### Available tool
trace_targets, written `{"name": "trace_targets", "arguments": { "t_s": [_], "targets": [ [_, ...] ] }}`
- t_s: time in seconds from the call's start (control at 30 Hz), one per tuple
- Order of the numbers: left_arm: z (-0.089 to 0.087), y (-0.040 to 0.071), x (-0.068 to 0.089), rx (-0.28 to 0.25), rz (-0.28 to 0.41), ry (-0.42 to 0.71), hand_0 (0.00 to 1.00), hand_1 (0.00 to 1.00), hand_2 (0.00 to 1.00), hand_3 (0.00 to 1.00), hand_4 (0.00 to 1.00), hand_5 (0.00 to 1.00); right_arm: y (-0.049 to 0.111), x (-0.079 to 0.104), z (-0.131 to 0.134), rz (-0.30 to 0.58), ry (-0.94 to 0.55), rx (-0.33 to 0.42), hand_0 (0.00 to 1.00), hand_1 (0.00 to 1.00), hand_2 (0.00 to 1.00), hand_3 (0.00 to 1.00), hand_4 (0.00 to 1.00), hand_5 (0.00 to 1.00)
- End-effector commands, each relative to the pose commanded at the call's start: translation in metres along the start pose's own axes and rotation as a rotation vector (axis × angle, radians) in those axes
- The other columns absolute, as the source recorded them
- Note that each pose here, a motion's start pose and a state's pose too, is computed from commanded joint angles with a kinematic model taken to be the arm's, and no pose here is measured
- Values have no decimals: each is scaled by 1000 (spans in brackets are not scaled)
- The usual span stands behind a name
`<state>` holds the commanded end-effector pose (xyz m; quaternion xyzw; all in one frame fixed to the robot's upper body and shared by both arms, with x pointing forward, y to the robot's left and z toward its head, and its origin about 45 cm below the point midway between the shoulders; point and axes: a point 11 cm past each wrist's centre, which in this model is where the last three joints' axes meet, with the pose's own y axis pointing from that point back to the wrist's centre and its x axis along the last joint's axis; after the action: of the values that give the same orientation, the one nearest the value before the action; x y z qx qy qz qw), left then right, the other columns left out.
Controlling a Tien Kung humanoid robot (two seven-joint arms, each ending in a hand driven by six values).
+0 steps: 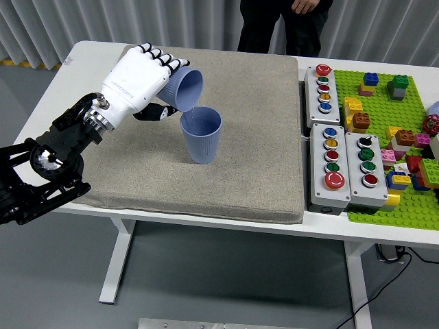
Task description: Pick cup pour cup place
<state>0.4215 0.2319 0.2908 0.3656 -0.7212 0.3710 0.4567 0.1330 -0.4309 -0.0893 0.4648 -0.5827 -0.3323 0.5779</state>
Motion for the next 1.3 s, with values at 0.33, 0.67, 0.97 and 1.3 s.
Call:
{"name": "trace_targets", "arguments": {
  "t_s": [0.33,0.67,0.97,1.3],
  "targets": [
    [1,-1,2,-1,7,1,609,558,545,546,667,220,0,-1,0,-1,0,-1,689,657,573,581,2,2],
    [2,-1,4,2,17,9,611,559,545,545,665,216,0,-1,0,0,0,-2,690,657,572,582,2,2],
    [2,2,1,0,10,11,611,561,545,546,665,214,0,-2,2,-2,4,-7,689,657,572,581,2,2],
    [2,7,-2,-5,40,74,605,553,542,545,664,210,0,-3,6,-4,12,-14,688,657,573,581,2,2]
  ]
}}
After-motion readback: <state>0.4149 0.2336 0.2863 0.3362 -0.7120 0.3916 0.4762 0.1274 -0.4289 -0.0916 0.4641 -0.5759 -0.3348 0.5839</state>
